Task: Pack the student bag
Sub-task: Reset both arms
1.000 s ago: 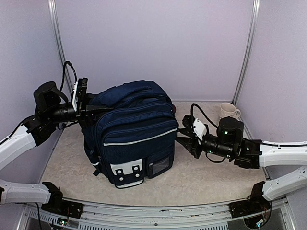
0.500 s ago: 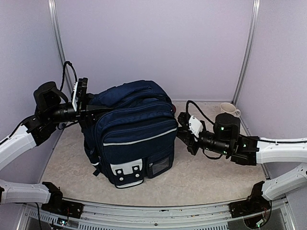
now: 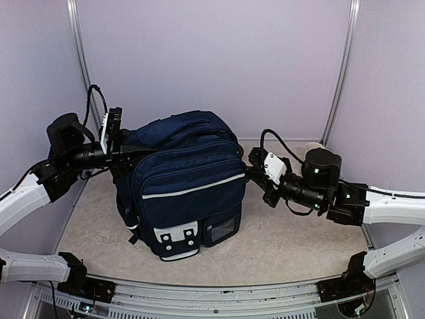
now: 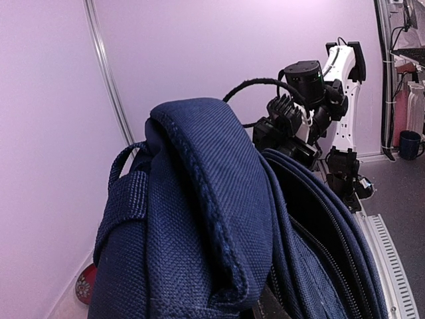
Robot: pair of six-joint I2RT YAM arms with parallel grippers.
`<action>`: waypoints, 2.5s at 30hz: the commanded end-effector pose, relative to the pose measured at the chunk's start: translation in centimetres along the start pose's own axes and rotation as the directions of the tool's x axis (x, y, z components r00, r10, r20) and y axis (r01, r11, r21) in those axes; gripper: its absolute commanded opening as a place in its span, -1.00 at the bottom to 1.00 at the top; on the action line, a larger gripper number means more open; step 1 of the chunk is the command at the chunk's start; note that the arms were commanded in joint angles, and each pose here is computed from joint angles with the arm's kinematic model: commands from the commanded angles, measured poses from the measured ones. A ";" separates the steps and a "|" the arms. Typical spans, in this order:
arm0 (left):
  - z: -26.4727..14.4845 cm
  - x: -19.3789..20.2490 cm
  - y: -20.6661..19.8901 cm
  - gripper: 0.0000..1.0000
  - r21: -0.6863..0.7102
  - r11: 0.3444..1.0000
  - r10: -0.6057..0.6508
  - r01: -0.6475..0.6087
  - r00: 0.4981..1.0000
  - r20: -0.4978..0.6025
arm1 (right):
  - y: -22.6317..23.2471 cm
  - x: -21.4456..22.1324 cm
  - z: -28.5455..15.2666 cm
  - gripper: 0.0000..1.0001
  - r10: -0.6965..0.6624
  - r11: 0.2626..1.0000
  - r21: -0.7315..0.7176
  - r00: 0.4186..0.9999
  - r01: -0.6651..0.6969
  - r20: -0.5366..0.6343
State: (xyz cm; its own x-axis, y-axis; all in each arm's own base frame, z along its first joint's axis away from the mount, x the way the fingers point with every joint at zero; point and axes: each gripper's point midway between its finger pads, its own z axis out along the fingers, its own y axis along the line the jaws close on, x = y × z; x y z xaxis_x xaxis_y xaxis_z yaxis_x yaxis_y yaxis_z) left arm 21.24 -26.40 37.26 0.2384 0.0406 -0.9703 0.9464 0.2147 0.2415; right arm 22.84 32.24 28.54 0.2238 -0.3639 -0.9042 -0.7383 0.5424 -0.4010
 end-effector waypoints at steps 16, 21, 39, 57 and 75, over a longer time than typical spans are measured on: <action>0.8 0.0 1.1 -1.00 -0.085 0.996 -0.029 0.027 0.999 -0.024 | -6.1 -20.0 -3.2 -1.00 -0.508 0.856 0.316 0.776 0.408 0.374; 2.0 1.0 4.4 -1.00 -0.262 0.956 -0.145 0.128 0.988 -0.047 | -4.6 -20.9 -2.7 -1.00 -0.695 0.719 0.396 0.617 0.572 0.369; 5.1 -0.4 2.4 -1.00 -0.195 0.956 -0.227 0.221 0.974 -0.010 | -2.9 -26.5 -1.1 -1.00 -0.985 0.132 0.580 0.040 0.804 0.169; 4.2 -1.4 2.9 -1.00 -0.276 0.939 -0.196 0.204 0.979 0.057 | -3.9 -20.9 -6.8 0.22 -0.774 0.634 0.421 0.526 0.649 0.353; 2.1 -5.8 -0.1 -1.00 -0.413 0.863 -0.174 0.290 0.939 0.296 | -2.6 -10.6 -4.5 0.16 0.428 0.889 -0.102 0.889 -0.446 -0.161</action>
State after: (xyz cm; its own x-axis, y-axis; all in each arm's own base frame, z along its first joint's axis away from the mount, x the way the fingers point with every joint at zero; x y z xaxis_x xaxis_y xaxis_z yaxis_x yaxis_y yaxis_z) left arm 20.86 -31.45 38.56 0.0567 -0.0934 -0.9940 0.8518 0.5239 -0.0006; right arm 19.37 32.10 46.73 0.1090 -0.1965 -0.9744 -0.8449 0.4981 -0.1950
